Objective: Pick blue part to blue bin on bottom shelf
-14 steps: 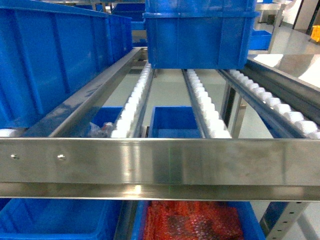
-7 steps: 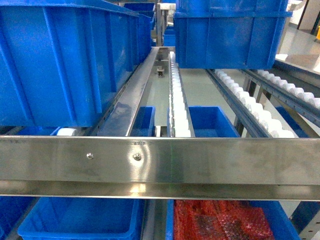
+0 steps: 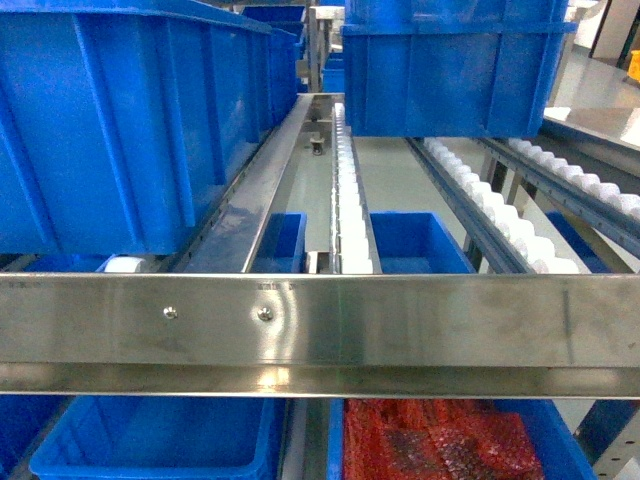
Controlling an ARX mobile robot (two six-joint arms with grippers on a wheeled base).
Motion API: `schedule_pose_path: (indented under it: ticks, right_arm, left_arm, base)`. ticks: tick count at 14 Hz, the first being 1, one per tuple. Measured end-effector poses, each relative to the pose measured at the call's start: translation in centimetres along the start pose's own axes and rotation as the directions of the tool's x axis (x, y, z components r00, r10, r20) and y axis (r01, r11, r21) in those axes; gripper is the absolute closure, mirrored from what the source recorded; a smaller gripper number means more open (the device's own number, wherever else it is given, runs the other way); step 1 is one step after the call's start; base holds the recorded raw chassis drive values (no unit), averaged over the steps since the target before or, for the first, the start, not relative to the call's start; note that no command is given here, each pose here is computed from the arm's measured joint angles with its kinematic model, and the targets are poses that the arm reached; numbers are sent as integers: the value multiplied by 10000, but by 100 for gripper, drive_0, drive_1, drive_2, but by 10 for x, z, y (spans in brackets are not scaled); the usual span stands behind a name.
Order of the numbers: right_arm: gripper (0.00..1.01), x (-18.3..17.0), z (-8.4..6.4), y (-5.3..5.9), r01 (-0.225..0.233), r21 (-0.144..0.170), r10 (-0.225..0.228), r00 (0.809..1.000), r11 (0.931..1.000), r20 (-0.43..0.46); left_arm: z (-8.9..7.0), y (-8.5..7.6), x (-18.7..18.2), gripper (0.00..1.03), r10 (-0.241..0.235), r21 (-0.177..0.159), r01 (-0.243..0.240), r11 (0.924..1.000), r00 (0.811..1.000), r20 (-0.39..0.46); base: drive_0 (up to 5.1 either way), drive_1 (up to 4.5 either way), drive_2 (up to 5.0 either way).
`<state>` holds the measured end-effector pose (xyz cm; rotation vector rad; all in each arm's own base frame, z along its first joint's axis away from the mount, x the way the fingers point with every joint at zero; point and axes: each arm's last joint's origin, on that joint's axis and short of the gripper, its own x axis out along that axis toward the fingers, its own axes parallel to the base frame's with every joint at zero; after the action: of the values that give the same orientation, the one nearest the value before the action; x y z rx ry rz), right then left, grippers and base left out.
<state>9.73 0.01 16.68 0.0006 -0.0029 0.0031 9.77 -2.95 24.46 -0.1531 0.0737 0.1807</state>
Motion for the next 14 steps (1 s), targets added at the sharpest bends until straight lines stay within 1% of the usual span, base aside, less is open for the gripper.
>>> schedule_pose_path:
  ticks: [14]
  right_arm:
    - [3, 0, 0, 0, 27, -8, -27, 10000, 10000, -8]
  left_arm:
    - [0, 0, 0, 60, -41, 8, 41, 10000, 10000, -10]
  base:
    - [0, 0, 0]
